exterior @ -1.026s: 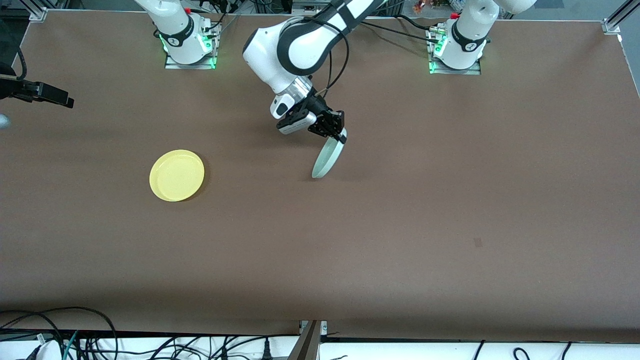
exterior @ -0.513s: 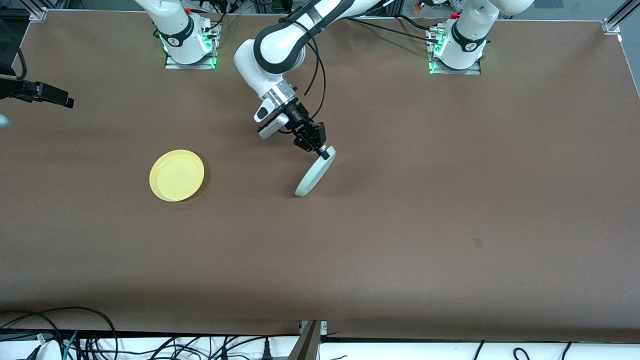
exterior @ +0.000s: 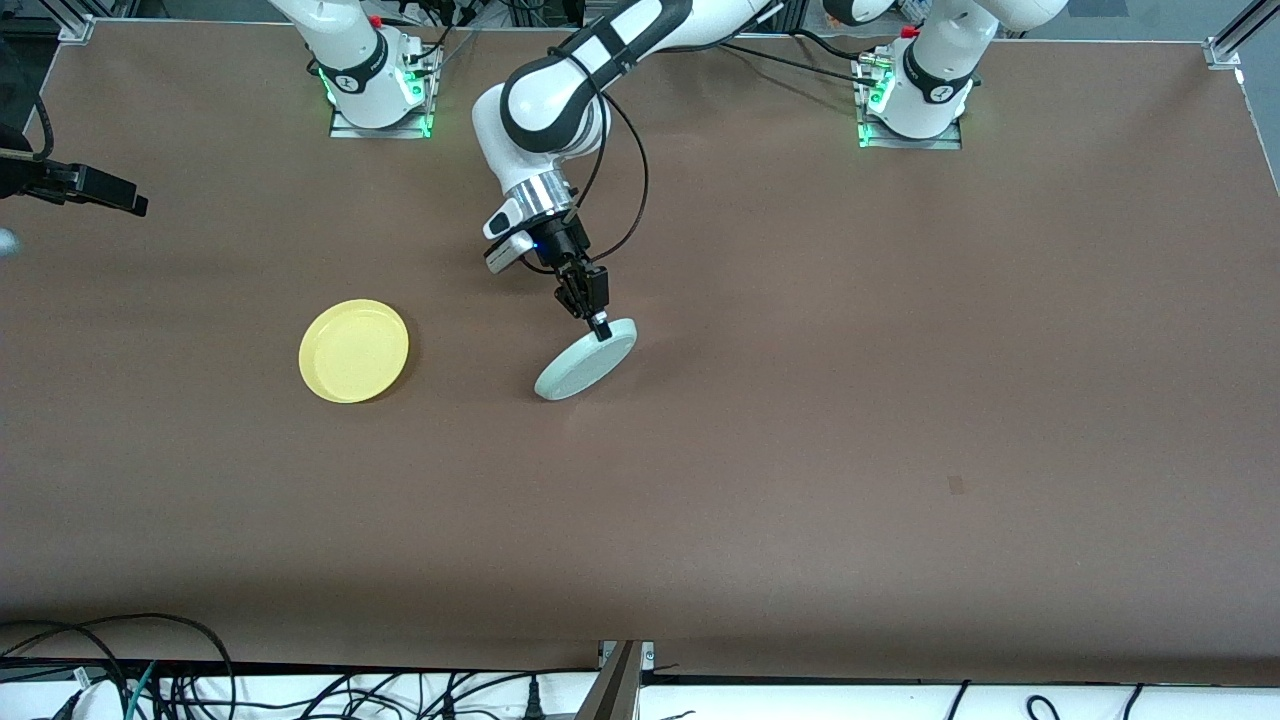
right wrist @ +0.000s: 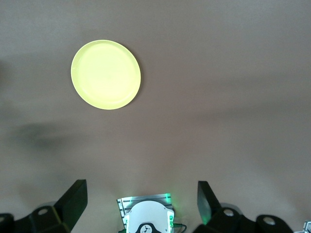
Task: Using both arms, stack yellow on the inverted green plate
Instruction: 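Carry the green plate toward the table middle and flip it over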
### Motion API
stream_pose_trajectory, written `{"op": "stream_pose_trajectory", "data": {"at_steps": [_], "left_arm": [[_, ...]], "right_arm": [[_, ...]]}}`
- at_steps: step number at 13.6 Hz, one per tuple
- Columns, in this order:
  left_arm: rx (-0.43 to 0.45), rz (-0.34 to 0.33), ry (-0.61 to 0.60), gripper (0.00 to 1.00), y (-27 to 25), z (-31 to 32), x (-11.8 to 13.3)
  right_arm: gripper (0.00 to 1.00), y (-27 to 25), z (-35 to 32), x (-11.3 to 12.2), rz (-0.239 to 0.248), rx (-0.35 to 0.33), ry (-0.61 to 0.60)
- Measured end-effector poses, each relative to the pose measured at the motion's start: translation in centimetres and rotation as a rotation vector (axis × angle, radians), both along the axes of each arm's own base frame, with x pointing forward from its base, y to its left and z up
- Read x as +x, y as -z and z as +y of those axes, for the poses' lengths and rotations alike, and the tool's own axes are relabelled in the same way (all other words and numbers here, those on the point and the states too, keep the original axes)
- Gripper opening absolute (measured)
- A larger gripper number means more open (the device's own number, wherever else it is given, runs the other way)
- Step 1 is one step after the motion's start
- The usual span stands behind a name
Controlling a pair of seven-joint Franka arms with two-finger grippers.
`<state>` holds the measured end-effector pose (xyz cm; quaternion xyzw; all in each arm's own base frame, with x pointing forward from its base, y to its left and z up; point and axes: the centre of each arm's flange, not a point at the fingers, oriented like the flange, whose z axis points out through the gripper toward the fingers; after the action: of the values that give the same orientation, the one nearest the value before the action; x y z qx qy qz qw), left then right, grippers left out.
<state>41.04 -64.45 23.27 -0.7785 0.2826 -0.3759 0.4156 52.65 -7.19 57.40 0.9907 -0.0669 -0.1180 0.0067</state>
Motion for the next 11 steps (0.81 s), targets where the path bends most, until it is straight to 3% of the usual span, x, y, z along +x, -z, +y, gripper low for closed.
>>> {"op": "stream_pose_trajectory", "data": {"at_steps": [6,11], "left_arm": [[0.090,-0.052,-0.042,0.04,1.6,1.6,1.1],[0.198,-0.105,-0.037,0.04,3.7,1.0,-2.5]], "right_arm": [[1.00,0.0,0.0,0.0,0.000,0.000,0.000],[1.00,0.0,0.0,0.0,0.000,0.000,0.000]]}}
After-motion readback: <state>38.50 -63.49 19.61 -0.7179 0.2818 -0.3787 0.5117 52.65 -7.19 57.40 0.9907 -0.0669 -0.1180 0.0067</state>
